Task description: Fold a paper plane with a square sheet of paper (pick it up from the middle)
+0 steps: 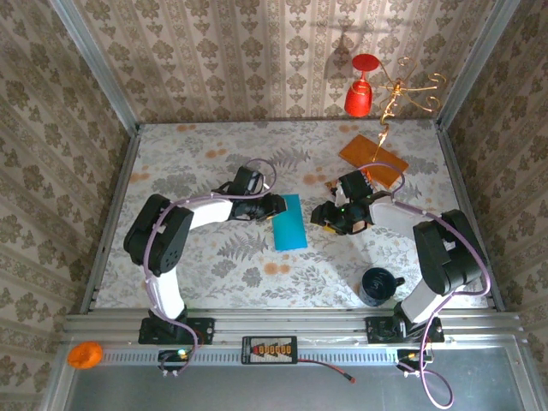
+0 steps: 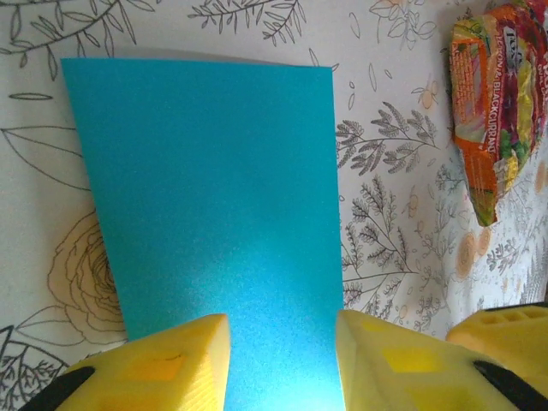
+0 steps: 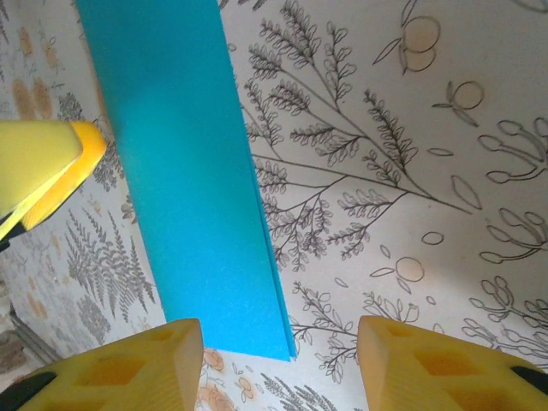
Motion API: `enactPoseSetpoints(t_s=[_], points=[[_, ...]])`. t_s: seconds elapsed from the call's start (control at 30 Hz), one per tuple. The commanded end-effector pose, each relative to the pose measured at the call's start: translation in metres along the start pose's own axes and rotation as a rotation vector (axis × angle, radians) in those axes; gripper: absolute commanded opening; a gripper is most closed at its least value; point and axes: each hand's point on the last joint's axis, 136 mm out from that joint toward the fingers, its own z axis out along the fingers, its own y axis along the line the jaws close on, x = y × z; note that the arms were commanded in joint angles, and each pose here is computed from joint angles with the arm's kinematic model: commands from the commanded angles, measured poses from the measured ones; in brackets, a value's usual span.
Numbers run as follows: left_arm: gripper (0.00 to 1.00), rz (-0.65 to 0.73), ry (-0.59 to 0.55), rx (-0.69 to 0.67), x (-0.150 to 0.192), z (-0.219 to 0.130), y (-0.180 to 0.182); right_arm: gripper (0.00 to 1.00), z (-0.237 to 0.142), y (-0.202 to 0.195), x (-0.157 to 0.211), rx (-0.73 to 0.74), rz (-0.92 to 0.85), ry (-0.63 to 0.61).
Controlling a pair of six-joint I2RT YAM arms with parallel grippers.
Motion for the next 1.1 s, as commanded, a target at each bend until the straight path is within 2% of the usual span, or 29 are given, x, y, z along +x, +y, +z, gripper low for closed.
enactPoseSetpoints(t_s=[0.0,0.6,0.9,1.07], points=[[0.37,0.015,0.017,-0.047,0.002,0.004,0.004,0.5,-0.002,0.007,0.014,-0.049,-0.006,0.047],[0.37,-0.063,0.066,-0.132,0.015,0.021,0.031,0.48,0.022,0.01,0.047,-0.078,0.069,0.153],[0.37,-0.067,0.09,-0.163,0.016,0.019,0.032,0.44,0.031,0.012,0.056,-0.09,0.097,0.22],[0.36,-0.059,0.102,-0.164,0.015,0.019,0.03,0.38,0.037,0.014,0.057,-0.11,0.106,0.234]])
